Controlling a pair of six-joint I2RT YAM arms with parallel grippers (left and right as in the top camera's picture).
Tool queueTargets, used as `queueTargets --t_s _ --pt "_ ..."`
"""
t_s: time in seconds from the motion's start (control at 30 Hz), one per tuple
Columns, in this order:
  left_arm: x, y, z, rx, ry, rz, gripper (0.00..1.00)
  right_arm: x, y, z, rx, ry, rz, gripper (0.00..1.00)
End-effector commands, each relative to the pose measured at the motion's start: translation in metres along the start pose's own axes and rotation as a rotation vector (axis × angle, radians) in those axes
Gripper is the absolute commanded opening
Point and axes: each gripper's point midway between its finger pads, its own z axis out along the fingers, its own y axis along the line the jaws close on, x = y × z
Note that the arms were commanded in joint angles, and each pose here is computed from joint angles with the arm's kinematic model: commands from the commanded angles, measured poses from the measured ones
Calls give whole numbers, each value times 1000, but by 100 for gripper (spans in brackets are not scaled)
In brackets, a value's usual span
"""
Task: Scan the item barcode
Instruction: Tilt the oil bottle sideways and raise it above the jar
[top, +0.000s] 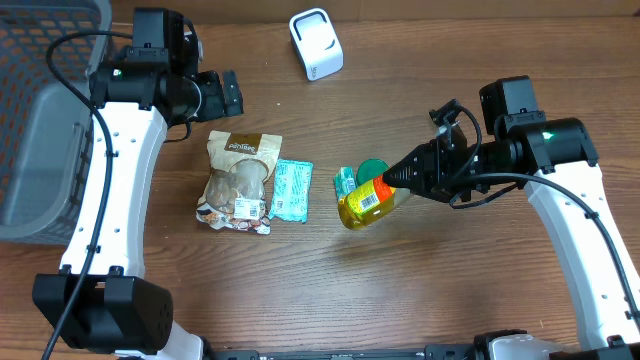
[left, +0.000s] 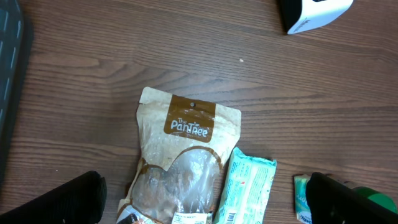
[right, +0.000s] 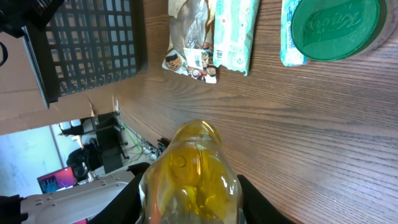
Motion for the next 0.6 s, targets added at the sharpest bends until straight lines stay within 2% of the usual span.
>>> queueTargets --t_s 0.0,0.23,0.37,0.57 --pt "-3 -2 -3 14 -8 12 99 -1 20 -10 -58 -20 -46 35" --pt "-3 -2 -3 14 -8 12 100 1 19 -10 -57 -16 -41 35" --pt "-3 -2 -3 14 -8 12 100 2 21 -10 -70 -9 -37 31" --pt "-3 -2 -3 14 -8 12 100 18 50 -15 -251 53 -126 29"
